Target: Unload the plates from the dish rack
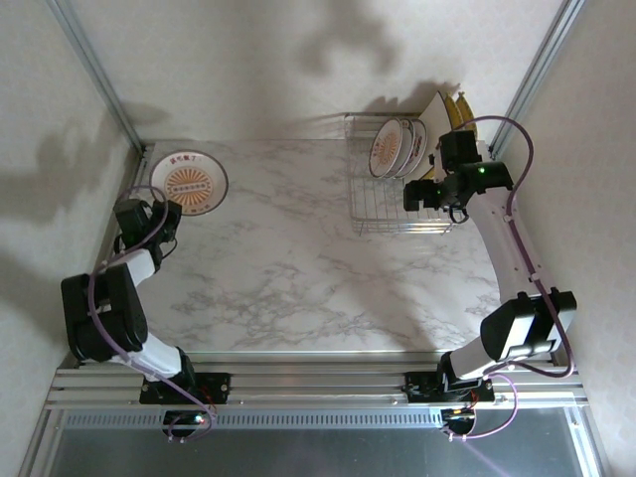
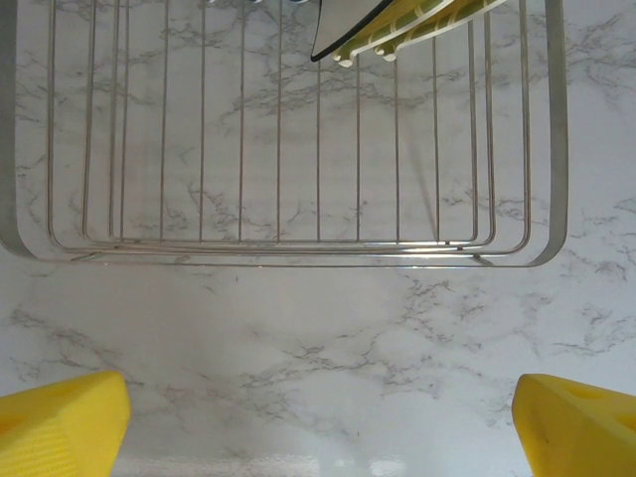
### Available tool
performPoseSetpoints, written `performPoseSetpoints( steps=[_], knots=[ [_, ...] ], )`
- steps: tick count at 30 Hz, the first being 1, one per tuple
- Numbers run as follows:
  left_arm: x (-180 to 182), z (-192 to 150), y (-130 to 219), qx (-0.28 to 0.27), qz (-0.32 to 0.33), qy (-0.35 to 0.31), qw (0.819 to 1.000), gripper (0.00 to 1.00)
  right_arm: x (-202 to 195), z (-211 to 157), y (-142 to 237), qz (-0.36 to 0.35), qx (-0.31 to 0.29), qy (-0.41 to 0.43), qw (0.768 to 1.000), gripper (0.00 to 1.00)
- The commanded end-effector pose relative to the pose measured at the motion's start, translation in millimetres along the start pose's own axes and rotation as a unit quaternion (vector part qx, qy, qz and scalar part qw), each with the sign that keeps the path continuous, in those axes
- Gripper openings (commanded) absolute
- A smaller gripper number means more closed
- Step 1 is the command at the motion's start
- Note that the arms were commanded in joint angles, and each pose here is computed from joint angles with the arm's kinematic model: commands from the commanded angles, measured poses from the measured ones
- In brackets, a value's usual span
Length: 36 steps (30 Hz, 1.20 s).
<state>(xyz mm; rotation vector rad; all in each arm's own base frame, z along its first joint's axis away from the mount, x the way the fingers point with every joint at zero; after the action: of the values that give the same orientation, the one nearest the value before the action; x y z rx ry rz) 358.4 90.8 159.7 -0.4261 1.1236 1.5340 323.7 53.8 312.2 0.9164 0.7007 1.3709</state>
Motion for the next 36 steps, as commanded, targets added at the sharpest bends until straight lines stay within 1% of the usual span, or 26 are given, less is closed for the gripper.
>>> performPoseSetpoints(
  steps=[1, 5, 11, 15, 24, 36],
  knots=[
    [-19, 35, -10, -0.068, -0.039, -0.016, 0.997, 0.00, -1, 5, -1, -0.007, 0.001, 0.000, 1.000, 0.99],
    [-8, 40, -31, -0.067, -0.029, -0.005, 0.997, 0.00, -2, 4, -8, -0.013, 0.010, -0.002, 1.000, 0.99],
    [3, 45, -52, -0.065, -0.009, 0.005, 0.998, 0.00, 0, 8, -11, -0.013, 0.010, -0.005, 1.000, 0.99],
    [9, 48, -60, -0.067, 0.010, 0.011, 0.998, 0.00, 1, 11, -11, -0.013, 0.009, -0.006, 1.000, 0.99],
    [16, 53, -83, -0.047, 0.037, 0.007, 0.998, 0.00, 5, 12, -18, -0.007, 0.013, -0.004, 1.000, 0.99],
    [28, 41, -102, -0.014, 0.064, 0.000, 0.998, 0.00, 7, 12, -26, 0.000, 0.015, -0.004, 1.000, 0.99]
  ],
)
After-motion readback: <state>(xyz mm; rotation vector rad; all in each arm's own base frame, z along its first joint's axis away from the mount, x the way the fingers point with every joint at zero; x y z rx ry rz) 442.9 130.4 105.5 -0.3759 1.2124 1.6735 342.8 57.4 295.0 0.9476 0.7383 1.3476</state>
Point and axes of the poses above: each hand's point on the last joint's axis, 136 mm out from that joint toward the fingers, its own y axis back along the fingers, its own x axis along the line the jaws close on, z = x × y, the point moved 8 cm from there along y, back along the fingers, and after that the axes turned 11 degrees about -y, right-handed, at the moved point
